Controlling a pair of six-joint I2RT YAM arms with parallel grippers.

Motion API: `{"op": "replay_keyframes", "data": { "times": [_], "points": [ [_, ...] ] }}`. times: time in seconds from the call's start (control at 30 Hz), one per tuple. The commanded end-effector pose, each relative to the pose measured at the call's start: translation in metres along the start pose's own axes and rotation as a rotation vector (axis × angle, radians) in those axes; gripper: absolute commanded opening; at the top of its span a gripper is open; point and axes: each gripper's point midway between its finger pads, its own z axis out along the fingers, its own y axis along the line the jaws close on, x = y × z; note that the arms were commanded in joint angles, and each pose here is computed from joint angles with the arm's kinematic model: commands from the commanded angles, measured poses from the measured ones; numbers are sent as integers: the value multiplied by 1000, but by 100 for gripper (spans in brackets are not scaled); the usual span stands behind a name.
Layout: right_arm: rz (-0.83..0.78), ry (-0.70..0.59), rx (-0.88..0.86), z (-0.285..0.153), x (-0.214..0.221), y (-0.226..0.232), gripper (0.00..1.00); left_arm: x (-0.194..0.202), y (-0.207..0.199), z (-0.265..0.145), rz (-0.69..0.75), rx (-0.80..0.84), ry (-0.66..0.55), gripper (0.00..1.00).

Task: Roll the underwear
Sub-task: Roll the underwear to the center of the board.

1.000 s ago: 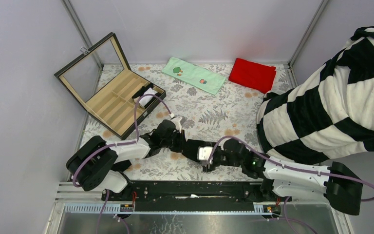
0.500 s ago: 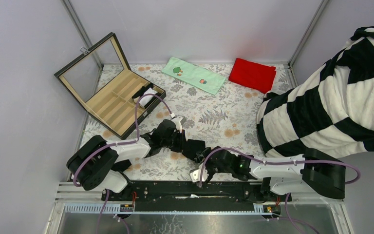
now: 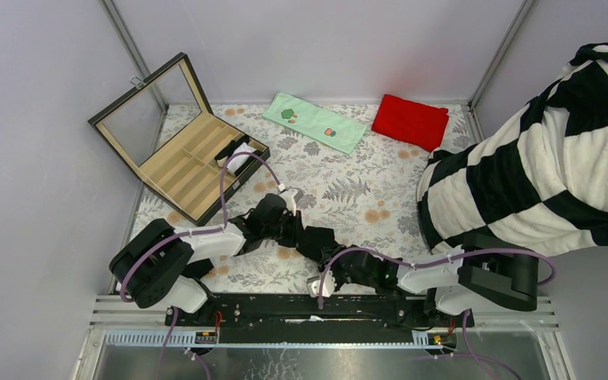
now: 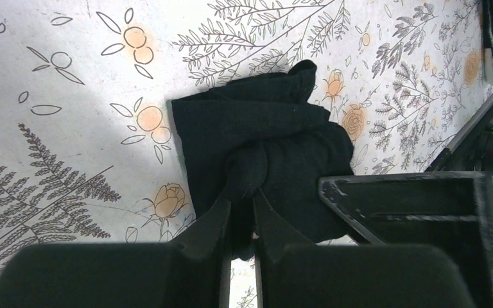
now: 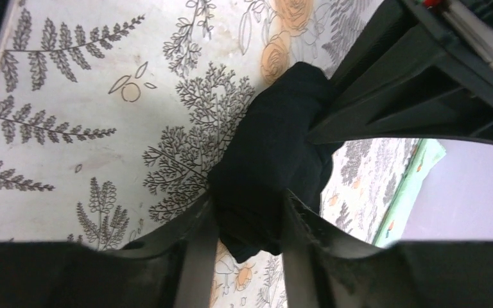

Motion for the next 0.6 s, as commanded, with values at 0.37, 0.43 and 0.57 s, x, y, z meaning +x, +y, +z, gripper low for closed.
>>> {"op": "replay_keyframes", "data": {
  "times": [0.37,0.43,0.57],
  "points": [
    [503,25,163,7,-2,-13,0,-48,17,-55,-190,-189,-278,76],
    [622,19,185,8,-5,-14,0,-55,19,-70,-220,-214,-334,84],
    [840,-49,261,8,-13,-20,0,-53,17,-81,-260,-204,-362,90]
  ]
}}
